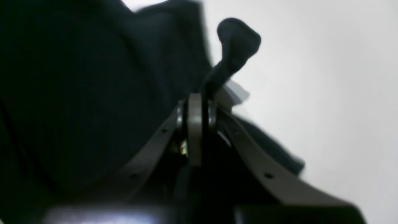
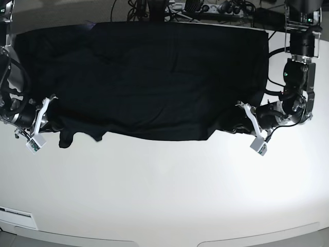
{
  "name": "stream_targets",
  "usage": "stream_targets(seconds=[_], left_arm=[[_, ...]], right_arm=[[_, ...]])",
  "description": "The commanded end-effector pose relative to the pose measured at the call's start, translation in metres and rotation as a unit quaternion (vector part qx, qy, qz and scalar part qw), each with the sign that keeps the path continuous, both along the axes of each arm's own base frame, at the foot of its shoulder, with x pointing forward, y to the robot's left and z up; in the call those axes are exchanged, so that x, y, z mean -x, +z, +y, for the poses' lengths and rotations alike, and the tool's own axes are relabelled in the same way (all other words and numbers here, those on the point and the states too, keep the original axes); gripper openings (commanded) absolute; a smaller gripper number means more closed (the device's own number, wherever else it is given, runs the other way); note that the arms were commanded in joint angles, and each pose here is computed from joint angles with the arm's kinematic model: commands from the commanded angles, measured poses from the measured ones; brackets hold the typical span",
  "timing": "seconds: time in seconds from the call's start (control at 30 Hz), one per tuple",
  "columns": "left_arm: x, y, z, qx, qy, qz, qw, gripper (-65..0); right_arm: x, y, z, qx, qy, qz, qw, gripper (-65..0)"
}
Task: Fold the T-shirt properly
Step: 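Lift the hem with both grippers and fold it onto the shoulder edge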
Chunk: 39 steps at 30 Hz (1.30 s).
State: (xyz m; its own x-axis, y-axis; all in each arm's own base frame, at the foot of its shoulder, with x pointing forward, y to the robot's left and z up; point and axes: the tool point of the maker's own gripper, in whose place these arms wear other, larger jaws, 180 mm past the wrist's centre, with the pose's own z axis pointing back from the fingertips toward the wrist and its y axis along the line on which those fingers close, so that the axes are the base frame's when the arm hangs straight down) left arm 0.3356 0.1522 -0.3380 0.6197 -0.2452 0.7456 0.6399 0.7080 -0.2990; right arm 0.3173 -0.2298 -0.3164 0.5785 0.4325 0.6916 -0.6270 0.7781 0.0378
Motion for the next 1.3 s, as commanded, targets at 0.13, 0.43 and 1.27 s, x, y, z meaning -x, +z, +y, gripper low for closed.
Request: stream_targets(seconds=[0.13, 0.43, 1.27], left_arm=[[0.011, 0.028, 0.007, -0.017, -0.029, -0.038, 0.999, -65.0], [0.024, 0.039, 0.021, -0.013, -0.038, -0.024, 0.999, -65.0], [0.081, 0.038, 0.037, -0.006, -0.105, 0.118, 0.988, -65.0]], right_arm=[[0.002, 0.026, -0.023, 0.000, -0.014, -0.025, 0.9996, -65.0], [0.023, 0.047, -0.044, -0.077, -0.064, 0.002, 0.9950, -65.0], [0.057, 0.005, -0.057, -0.022, -0.075, 0.063, 0.9950, -65.0]])
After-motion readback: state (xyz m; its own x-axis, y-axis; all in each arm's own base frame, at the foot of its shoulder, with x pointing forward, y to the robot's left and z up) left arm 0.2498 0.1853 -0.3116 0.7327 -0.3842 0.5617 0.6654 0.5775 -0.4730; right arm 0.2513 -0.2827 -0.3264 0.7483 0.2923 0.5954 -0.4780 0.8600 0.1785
